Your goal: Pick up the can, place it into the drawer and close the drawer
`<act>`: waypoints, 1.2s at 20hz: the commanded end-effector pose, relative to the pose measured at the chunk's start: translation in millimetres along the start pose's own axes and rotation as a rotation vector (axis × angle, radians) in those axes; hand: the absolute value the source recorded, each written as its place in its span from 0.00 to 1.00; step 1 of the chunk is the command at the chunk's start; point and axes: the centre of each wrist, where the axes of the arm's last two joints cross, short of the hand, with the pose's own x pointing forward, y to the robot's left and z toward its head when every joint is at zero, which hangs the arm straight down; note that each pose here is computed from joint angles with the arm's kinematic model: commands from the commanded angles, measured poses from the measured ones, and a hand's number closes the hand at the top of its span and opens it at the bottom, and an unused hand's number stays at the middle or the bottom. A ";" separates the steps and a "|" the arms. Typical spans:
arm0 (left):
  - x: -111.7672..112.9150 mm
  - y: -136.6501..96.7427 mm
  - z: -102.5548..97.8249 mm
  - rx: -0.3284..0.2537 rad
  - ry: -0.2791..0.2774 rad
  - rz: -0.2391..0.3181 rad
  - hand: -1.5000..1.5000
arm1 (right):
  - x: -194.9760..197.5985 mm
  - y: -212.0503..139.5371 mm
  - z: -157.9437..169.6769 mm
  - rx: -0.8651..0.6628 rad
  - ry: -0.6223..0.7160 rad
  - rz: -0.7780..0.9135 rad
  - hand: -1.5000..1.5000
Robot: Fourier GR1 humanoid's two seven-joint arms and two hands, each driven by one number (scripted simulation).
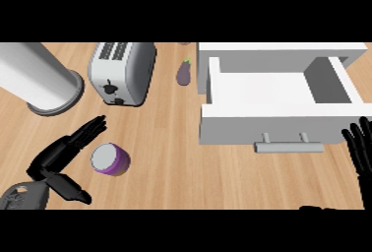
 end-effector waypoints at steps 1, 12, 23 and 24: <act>-18.6 12.9 5.0 -0.051 -0.029 0.027 0.00 | -5.9 -20.4 1.1 -0.007 -0.003 0.003 0.00; -52.3 -0.3 -1.2 -0.013 0.019 0.052 0.00 | 3.2 8.0 -0.5 0.010 -0.011 0.007 0.00; -56.4 12.9 0.5 -0.019 0.009 0.046 0.00 | 12.3 -13.0 14.5 0.002 -0.016 -0.021 0.00; -55.0 -3.3 -10.6 -0.047 0.030 0.057 0.00 | 23.7 6.5 0.2 -0.022 -0.019 -0.017 0.00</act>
